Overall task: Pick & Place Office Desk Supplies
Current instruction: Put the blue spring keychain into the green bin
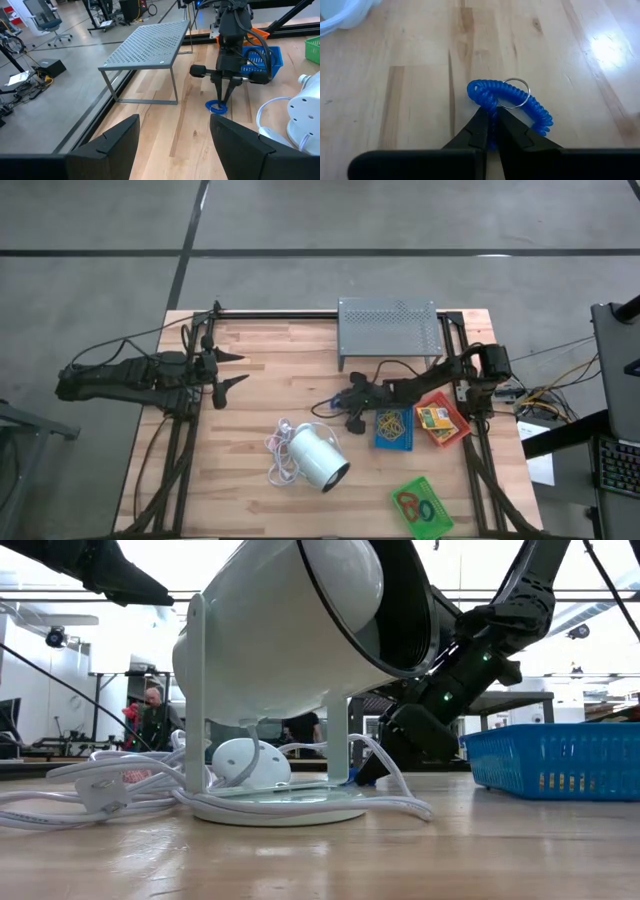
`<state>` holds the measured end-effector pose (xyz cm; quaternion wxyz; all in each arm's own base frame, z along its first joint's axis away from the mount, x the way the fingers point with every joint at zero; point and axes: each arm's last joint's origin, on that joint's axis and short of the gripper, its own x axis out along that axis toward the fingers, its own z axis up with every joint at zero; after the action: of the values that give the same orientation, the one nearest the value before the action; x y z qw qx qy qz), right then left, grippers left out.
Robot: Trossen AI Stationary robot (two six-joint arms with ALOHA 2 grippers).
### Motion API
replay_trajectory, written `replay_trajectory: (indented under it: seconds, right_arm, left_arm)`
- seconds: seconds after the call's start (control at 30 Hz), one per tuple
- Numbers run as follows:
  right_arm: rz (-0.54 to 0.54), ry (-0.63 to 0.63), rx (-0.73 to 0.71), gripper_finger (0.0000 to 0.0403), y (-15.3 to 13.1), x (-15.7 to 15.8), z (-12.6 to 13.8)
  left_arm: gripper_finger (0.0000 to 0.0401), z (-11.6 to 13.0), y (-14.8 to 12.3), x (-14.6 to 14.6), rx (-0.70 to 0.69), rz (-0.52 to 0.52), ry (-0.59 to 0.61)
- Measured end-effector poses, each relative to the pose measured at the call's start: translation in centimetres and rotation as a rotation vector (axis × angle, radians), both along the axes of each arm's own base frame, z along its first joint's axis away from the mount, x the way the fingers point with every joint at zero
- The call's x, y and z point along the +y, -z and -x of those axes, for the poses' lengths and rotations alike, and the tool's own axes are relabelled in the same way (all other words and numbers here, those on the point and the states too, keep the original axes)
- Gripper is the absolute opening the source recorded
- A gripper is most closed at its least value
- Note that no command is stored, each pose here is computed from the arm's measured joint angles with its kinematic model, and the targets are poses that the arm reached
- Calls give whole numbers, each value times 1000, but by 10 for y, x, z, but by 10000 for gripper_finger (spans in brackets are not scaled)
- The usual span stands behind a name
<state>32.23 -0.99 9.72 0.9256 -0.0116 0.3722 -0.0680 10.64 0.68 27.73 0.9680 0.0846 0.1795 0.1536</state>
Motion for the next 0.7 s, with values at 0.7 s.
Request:
replay_trajectory:
  seconds: [0.7]
  right_arm:
    - [20,36,-173,20,-55,0,11]
  left_arm:
    - [244,0,0,0,1,0,0]
